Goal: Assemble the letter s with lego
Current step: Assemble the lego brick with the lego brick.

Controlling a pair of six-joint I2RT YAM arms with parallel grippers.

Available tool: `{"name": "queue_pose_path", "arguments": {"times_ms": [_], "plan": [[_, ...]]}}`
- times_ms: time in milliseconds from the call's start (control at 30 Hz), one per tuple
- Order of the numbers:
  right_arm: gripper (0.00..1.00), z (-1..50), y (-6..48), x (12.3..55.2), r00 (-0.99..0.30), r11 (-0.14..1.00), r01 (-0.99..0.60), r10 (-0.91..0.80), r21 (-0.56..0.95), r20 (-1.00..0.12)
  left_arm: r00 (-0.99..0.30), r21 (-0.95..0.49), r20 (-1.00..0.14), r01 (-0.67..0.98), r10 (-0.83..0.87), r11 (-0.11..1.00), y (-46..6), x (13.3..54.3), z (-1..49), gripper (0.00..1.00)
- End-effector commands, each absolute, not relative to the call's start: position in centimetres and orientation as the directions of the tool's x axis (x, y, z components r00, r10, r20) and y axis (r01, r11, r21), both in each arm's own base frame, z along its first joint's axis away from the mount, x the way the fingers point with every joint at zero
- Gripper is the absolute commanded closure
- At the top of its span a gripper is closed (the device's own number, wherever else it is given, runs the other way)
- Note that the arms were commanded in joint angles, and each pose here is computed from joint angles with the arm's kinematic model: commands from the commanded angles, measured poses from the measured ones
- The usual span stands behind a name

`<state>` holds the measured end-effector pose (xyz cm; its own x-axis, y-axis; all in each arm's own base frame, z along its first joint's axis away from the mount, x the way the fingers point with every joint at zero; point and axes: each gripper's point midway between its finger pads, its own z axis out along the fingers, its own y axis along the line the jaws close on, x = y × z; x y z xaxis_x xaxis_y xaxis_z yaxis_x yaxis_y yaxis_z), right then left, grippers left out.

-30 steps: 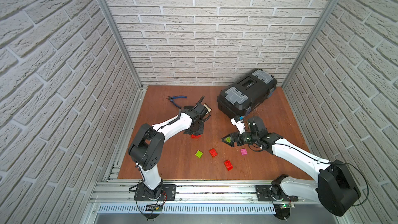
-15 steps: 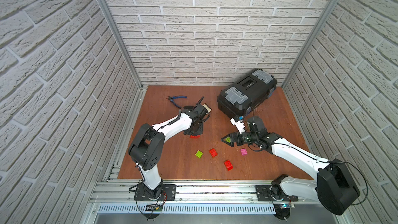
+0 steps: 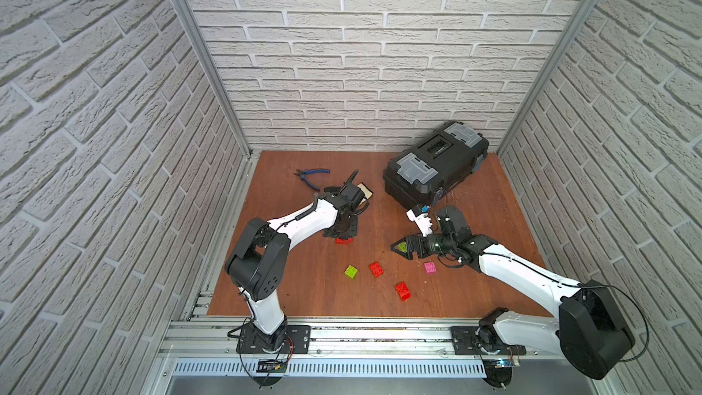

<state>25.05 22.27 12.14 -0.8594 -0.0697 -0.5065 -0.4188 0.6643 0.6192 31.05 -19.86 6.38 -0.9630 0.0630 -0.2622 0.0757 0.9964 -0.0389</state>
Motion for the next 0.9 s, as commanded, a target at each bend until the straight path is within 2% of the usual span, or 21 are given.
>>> {"name": "queue_pose_path", "arguments": {"times_ms": [0, 167, 267, 500, 633, 667, 700, 867], "plan": [[0.04, 13.4, 22.5, 25.4, -0.833, 0.647, -0.46, -0.077, 0.608, -0.548, -0.975, -0.024, -0.208, 0.08, 0.073, 0.996, -19.4, 30.1, 5.5, 0.61], [0.04, 13.8, 22.6, 25.2, -0.83, 0.644, -0.468, -0.086, 0.605, -0.551, -0.965, -0.038, -0.248, 0.1, 0.087, 0.994, -19.8, 30.8, 7.3, 0.53], [0.04, 14.0, 22.4, 25.2, -0.827, 0.649, -0.472, -0.091, 0.597, -0.554, -0.956, -0.058, -0.279, 0.114, 0.093, 0.992, -20.2, 31.3, 8.5, 0.4], [0.04, 14.5, 22.2, 25.1, -0.818, 0.656, -0.481, -0.098, 0.581, -0.566, -0.931, -0.05, -0.343, 0.156, 0.13, 0.987, -20.0, 31.8, 10.9, 0.31], [0.04, 14.9, 22.2, 25.1, -0.806, 0.653, -0.499, -0.108, 0.57, -0.582, -0.896, -0.034, -0.411, 0.196, 0.165, 0.98, -19.5, 32.3, 12.6, 0.14], [0.04, 15.1, 22.2, 25.1, -0.802, 0.652, -0.503, -0.108, 0.568, -0.587, -0.887, -0.032, -0.43, 0.205, 0.172, 0.978, -19.2, 32.3, 13.1, 0.05], [0.04, 15.2, 22.2, 25.1, -0.799, 0.65, -0.507, -0.11, 0.566, -0.591, -0.879, -0.031, -0.443, 0.212, 0.177, 0.977, -19.0, 32.4, 13.4, 0.02], [0.04, 16.5, 22.4, 25.3, -0.771, 0.637, -0.536, -0.1, 0.555, -0.63, -0.845, -0.015, -0.5, 0.229, 0.191, 0.973, -17.4, 32.5, 14.9, 0.02]]}}
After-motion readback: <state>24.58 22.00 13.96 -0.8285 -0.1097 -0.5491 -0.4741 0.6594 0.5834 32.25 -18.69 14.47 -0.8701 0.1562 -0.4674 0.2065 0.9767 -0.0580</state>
